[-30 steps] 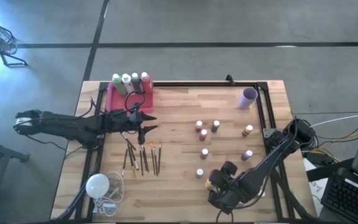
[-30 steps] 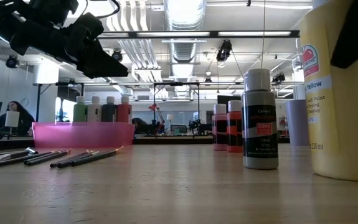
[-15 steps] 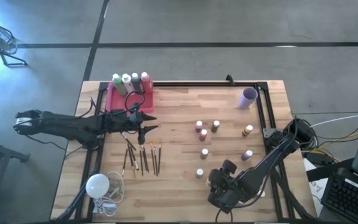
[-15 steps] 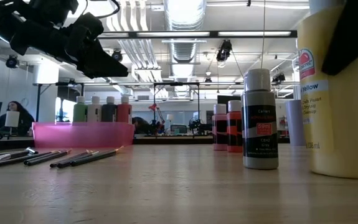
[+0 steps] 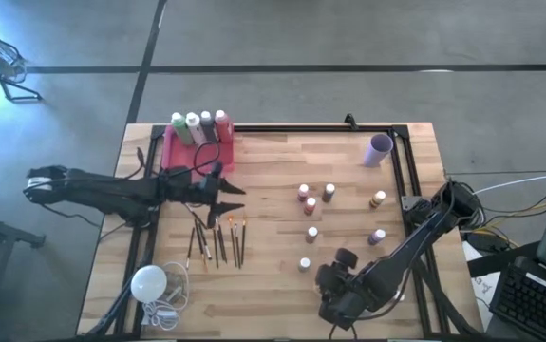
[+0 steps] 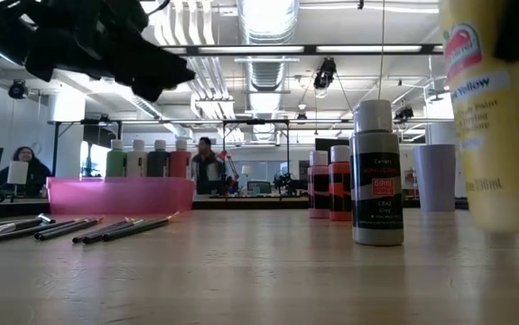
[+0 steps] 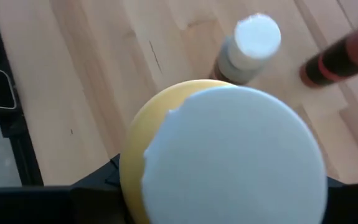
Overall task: Pick & Place Paint Supplies
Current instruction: Put the large yellow paint bottle into the pink bin
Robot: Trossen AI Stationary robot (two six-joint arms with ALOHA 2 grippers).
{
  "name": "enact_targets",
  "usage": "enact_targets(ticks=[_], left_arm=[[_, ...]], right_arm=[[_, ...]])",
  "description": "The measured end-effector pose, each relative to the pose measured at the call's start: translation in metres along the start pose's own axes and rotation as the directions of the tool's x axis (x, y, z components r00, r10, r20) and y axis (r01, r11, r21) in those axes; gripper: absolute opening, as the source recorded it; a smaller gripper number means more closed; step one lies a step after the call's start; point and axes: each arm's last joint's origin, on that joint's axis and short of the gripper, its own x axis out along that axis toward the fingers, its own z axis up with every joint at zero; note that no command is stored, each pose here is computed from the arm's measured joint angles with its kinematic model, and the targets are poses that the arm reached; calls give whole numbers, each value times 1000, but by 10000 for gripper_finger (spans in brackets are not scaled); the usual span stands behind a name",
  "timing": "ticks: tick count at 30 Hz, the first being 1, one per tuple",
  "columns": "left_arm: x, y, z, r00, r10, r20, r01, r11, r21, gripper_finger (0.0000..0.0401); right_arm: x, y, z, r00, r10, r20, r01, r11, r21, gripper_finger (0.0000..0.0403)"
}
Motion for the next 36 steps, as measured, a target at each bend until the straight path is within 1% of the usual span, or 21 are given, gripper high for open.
enact_targets(ticks=[4, 9, 13, 18, 22, 26, 31, 36], left_arm=[[8, -7, 0, 998, -54, 41, 53, 998, 31, 181], [22, -20, -1, 988, -129, 85, 125, 991, 51, 181], [39, -34, 6, 979, -191, 77, 184, 979, 88, 181], [65, -54, 11, 965, -258, 52, 248, 957, 153, 181], [86, -66, 9, 966, -258, 20, 250, 949, 189, 181], [102, -77, 9, 959, -284, 27, 272, 939, 211, 181], [118, -84, 19, 953, -298, 53, 280, 934, 223, 181], [132, -91, 25, 948, -312, 68, 291, 931, 222, 181]], right_arm=[[-6, 3, 6, 1000, 9, 17, -8, 999, -47, 182], [-11, 2, 13, 999, -12, 34, 14, 998, -58, 184], [-12, 1, 18, 999, -15, 44, 18, 998, -67, 190], [-10, -2, 24, 999, -22, 47, 26, 996, -86, 182], [-9, -2, 25, 998, -28, 62, 34, 994, -102, 184], [-9, -3, 28, 996, -32, 81, 42, 991, -123, 185], [-7, -4, 33, 995, -26, 97, 38, 991, -128, 182], [-8, -3, 37, 995, -5, 99, 18, 992, -125, 188]])
